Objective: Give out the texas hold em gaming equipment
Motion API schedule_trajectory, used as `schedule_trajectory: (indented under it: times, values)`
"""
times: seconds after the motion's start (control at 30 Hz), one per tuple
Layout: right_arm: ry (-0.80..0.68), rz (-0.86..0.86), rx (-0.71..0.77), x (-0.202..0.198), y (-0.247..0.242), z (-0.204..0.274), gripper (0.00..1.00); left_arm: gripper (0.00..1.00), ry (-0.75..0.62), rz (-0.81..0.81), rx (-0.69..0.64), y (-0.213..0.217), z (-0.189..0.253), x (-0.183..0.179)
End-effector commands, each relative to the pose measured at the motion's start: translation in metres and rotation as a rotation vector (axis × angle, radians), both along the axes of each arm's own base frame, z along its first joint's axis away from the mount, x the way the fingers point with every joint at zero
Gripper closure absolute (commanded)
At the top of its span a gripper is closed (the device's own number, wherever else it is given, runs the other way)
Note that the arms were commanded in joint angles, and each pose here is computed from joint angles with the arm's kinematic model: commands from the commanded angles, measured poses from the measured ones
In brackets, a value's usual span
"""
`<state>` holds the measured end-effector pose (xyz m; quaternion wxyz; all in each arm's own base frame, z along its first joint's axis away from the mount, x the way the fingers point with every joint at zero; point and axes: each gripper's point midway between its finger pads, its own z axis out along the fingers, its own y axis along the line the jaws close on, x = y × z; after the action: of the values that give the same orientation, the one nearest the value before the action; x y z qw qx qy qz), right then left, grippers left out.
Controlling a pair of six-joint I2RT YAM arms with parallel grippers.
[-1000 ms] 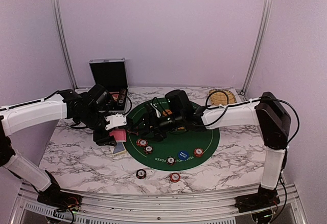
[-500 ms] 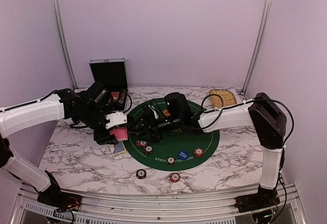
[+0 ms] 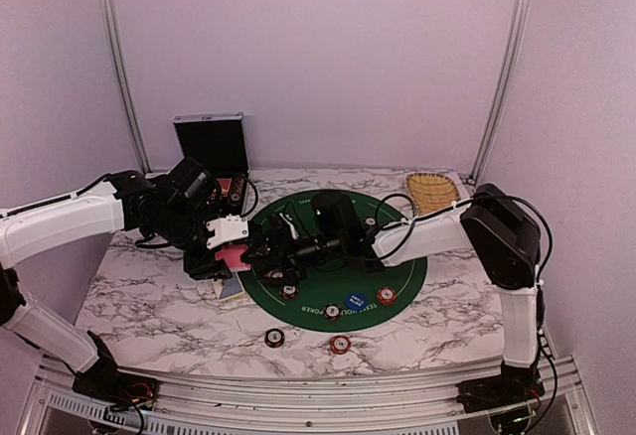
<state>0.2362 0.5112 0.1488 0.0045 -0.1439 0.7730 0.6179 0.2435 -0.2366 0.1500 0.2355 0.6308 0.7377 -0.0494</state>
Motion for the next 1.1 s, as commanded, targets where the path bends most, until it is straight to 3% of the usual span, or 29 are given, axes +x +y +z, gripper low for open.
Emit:
schedule_trajectory:
  times: [0.0, 0.67, 1.07]
  values:
    - [-0.032, 0.025, 0.097, -0.002, 0.017, 0.029, 0.16, 1.0, -0.049, -0.005, -0.062, -0.008, 0.024, 0.003]
    - [-0.004, 0.075, 0.131, -0.001, 0.046, 0.027, 0.17, 1.0, -0.046, -0.013, -0.056, -0.009, 0.022, 0.003]
    - [0.012, 0.071, 0.072, 0.006, 0.055, 0.007, 0.21, 1.0, -0.056, -0.02, -0.051, -0.009, 0.023, 0.004]
